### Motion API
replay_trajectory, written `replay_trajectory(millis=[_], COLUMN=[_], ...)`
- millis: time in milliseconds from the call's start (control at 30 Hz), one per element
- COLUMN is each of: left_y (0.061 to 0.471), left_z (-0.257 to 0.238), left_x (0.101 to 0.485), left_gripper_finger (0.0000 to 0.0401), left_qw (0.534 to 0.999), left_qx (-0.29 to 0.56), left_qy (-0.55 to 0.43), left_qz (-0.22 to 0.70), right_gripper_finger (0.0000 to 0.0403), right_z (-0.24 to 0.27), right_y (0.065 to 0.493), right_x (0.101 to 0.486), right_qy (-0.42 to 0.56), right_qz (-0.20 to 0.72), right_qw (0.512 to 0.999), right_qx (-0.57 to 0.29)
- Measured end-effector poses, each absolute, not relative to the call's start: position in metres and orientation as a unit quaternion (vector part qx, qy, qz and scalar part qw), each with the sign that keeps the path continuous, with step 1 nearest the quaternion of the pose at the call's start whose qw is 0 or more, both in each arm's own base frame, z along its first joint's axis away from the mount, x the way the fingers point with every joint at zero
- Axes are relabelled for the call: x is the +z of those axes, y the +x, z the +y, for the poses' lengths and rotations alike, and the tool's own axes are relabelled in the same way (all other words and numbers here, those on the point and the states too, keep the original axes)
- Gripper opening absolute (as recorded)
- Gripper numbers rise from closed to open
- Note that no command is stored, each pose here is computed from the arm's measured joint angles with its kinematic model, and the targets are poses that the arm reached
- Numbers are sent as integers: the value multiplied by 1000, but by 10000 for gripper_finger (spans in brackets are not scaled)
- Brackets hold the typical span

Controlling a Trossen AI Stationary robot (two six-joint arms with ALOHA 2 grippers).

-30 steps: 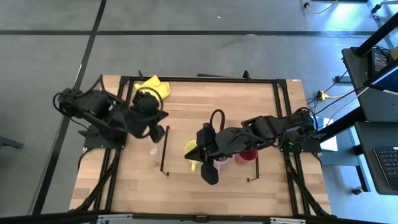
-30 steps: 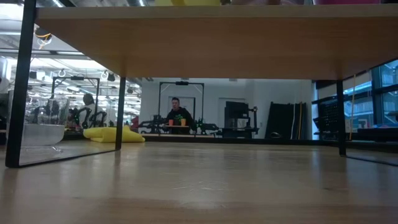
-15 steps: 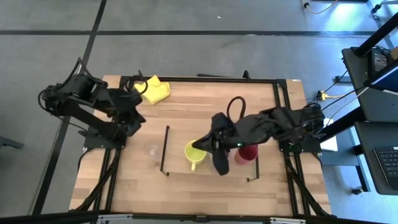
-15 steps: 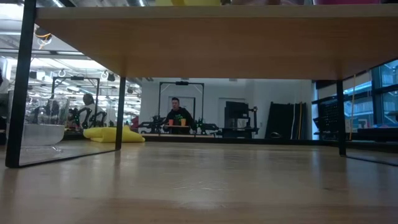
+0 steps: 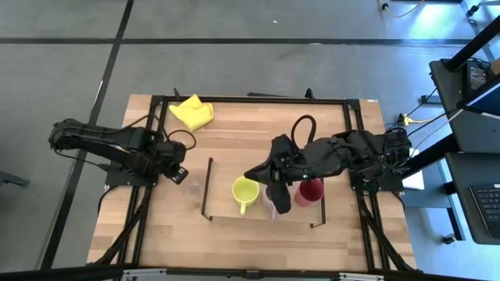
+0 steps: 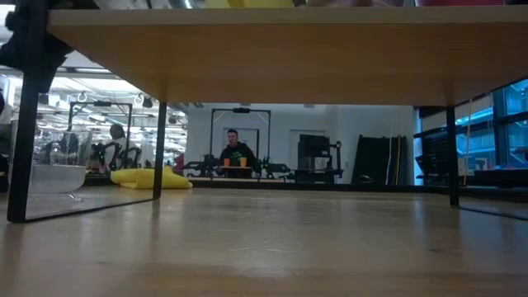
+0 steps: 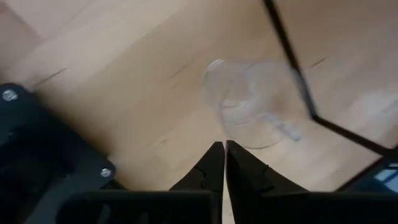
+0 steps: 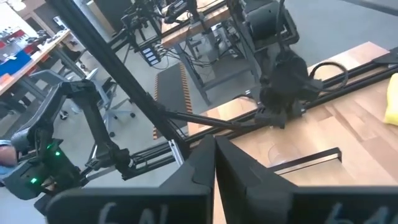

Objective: Stack small to large cups/mugs on shelf

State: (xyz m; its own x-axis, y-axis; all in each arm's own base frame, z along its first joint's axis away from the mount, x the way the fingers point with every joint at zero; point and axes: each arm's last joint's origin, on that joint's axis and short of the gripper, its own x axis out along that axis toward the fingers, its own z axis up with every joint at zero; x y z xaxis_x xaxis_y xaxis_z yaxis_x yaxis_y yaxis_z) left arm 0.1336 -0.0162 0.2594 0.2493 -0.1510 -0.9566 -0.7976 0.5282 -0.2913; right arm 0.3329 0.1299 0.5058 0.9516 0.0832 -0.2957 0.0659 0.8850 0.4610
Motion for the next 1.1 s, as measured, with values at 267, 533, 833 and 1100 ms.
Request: replay_trajectory(millis=[267, 533, 833, 1100], left_y=[127, 128, 134, 142], left_z=[-14, -12, -11, -16], left_x=[257, 257, 257, 239], left_gripper_finger=[13, 15, 91, 132], left_qw=[671, 688, 715, 665], left_qx=[269, 281, 266, 285], left_qy=[-385, -359, -330, -370], left_qz=[573, 565, 555, 583], right_gripper_finger=[14, 15, 53, 96], right_z=[129, 118, 106, 90], right_y=[334, 338, 342, 346], right_x=[504, 504, 504, 503], right_qy=[233, 251, 270, 274], right_qz=[161, 156, 157, 161], right_qw=[959, 955, 950, 947], right_qx=[2, -18, -21, -35])
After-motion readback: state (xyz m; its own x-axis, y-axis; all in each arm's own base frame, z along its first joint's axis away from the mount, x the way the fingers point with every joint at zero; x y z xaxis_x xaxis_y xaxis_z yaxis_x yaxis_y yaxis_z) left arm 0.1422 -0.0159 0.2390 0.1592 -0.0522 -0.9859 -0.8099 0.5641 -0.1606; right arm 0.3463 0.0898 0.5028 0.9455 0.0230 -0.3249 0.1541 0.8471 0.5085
